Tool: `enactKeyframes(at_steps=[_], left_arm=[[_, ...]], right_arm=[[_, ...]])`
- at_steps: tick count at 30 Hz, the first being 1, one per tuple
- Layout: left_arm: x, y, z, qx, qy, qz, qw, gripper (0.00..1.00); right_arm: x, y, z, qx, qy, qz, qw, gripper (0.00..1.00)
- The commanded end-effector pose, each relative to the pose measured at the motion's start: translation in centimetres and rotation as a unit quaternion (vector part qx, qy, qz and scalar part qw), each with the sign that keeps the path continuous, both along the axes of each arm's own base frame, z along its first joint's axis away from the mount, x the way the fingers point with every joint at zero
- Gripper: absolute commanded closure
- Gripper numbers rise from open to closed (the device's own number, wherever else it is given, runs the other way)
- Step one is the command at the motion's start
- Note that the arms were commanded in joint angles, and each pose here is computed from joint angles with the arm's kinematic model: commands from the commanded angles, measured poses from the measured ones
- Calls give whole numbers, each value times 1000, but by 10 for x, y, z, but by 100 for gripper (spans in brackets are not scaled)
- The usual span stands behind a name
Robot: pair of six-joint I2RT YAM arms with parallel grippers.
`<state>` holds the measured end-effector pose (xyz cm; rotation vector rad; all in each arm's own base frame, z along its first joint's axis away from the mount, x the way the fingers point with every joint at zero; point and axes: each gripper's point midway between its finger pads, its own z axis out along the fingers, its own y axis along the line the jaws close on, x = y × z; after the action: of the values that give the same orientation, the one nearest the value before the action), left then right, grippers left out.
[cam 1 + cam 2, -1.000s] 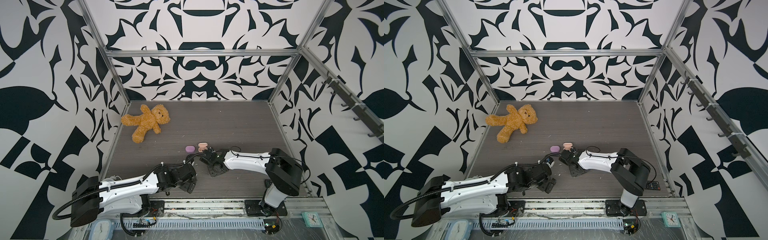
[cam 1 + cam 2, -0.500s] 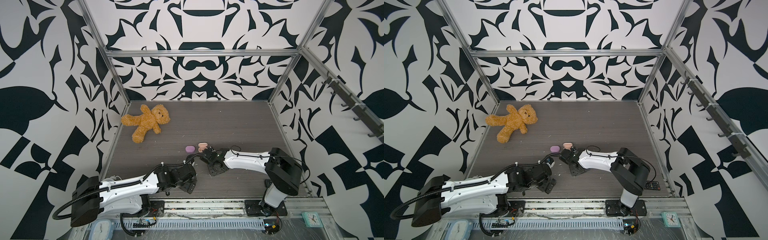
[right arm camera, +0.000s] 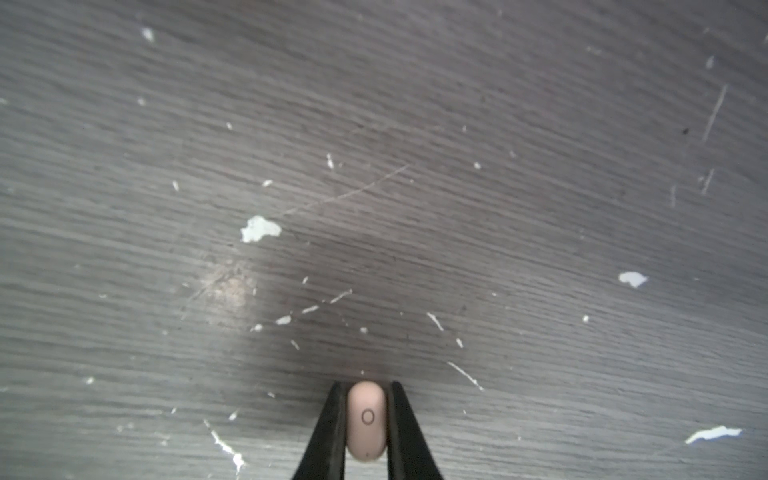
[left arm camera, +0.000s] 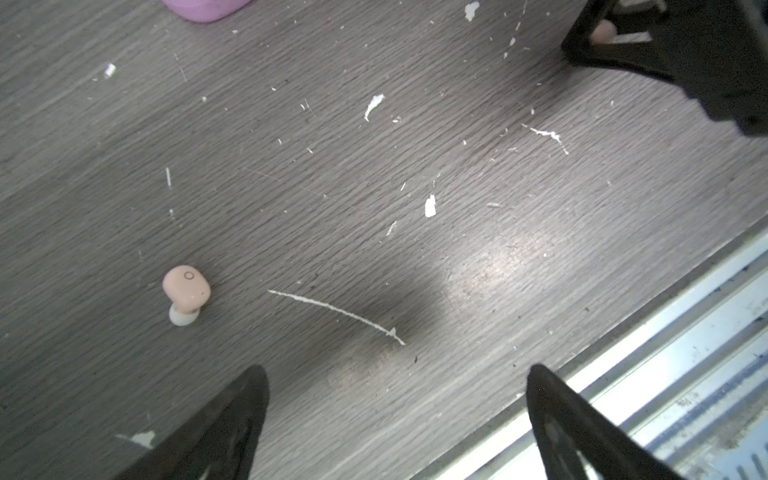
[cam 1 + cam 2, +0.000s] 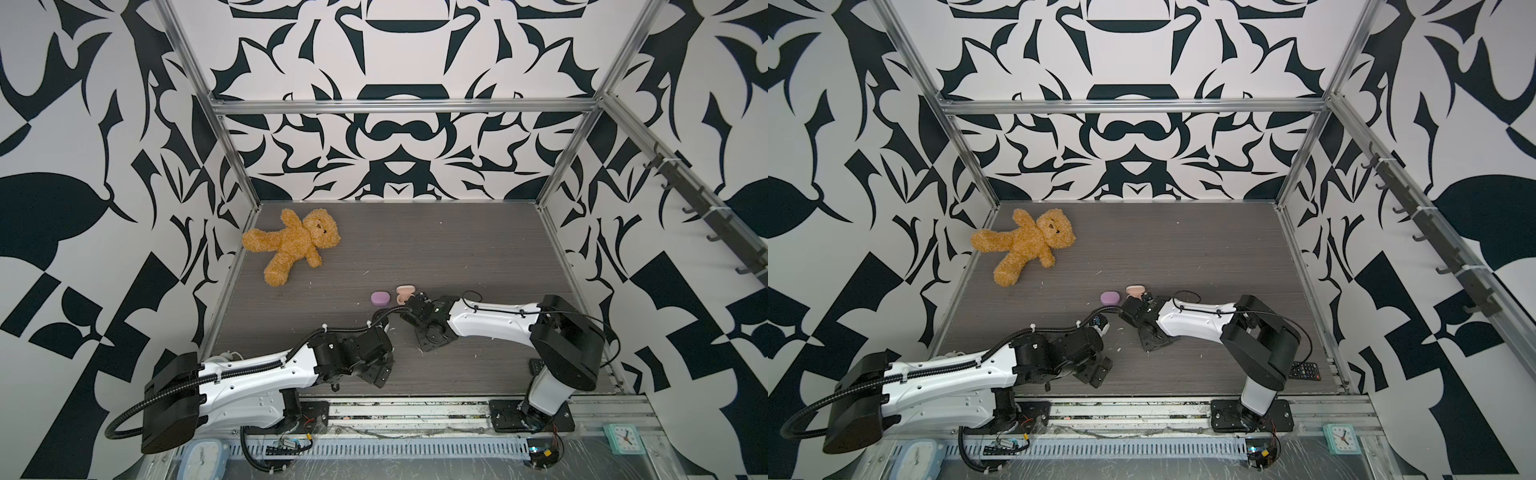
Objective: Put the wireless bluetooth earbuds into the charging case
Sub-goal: 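Lift the pink earbud with the right gripper, then carry the earbud over the open pink case while the left gripper rises away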
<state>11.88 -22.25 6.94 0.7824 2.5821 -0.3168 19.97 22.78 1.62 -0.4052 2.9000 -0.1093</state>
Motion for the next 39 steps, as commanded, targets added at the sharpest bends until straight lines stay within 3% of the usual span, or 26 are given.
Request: enactKeyframes(at_steps=[1, 12, 25, 34, 39], left_arm=[[2, -8, 11, -14, -6, -1, 1000, 1], [3, -10, 17, -23, -10, -3, 1000, 1], [12, -11, 42, -57, -51, 2, 997, 1], [34, 2, 119, -125, -141, 51, 981, 1], [50, 25, 165, -96, -245, 31, 964, 1]], right_arm=[[0, -5, -9, -11, 9, -3, 1000, 83], [-3, 1, 3, 12, 15, -2, 1000, 100], [3, 8, 56, 66, -28, 12, 997, 100], [21, 15, 95, 90, -85, 36, 992, 100], [31, 30, 109, 136, -89, 53, 985, 100]])
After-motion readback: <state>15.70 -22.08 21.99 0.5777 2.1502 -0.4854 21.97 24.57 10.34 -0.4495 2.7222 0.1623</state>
